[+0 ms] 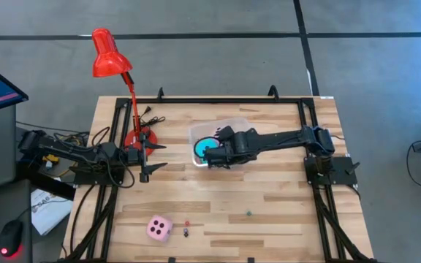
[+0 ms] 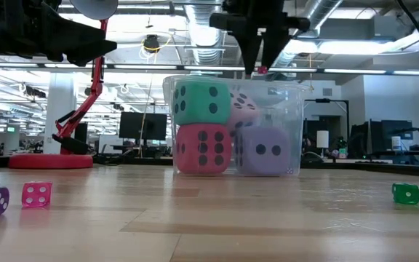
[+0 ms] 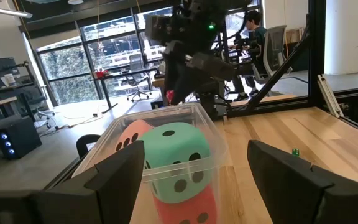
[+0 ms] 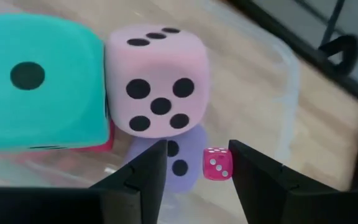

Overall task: Pick & Place Dice
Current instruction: Put the small red die into the transparent bin

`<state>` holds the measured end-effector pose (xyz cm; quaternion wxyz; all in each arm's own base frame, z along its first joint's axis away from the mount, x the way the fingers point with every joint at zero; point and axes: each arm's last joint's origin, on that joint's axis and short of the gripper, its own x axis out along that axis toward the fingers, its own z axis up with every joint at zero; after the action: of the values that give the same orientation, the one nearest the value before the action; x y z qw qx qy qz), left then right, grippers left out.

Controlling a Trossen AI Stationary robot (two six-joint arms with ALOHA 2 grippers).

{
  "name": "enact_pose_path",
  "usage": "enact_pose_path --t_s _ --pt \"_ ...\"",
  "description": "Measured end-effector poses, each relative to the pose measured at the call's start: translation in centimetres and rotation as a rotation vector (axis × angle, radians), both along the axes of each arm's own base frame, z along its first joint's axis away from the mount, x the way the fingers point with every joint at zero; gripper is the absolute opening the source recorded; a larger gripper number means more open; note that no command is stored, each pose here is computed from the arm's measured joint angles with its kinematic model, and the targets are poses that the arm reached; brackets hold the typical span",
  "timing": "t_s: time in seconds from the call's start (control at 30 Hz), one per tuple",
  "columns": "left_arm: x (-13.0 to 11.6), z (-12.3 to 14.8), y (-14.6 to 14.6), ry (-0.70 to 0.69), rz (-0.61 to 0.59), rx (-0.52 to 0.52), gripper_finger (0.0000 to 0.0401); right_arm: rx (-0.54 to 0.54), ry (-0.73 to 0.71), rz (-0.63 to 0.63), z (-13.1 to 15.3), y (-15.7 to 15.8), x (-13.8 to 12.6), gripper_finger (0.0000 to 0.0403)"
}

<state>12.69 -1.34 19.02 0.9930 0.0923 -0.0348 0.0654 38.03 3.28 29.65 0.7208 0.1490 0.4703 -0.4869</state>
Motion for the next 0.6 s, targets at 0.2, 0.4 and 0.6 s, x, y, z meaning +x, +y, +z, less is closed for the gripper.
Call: enact_pose_path --t_s 0.2,0.4,0.6 --pt "0.0 0.0 0.0 0.0 0.0 0.0 0.0274 -0.071 0.003 0.032 0.5 1.6 -0.7 0.0168" --pt "0.0 0.0 0.0 0.001 0.0 0.0 0.0274 -0.097 -0.055 0.022 1.6 2.6 -1.5 0.016" --pt "0.0 0.0 0.0 0.0 0.0 0.0 0.0274 -0.247 -0.092 0.078 2.3 4.4 -2.3 0.0144"
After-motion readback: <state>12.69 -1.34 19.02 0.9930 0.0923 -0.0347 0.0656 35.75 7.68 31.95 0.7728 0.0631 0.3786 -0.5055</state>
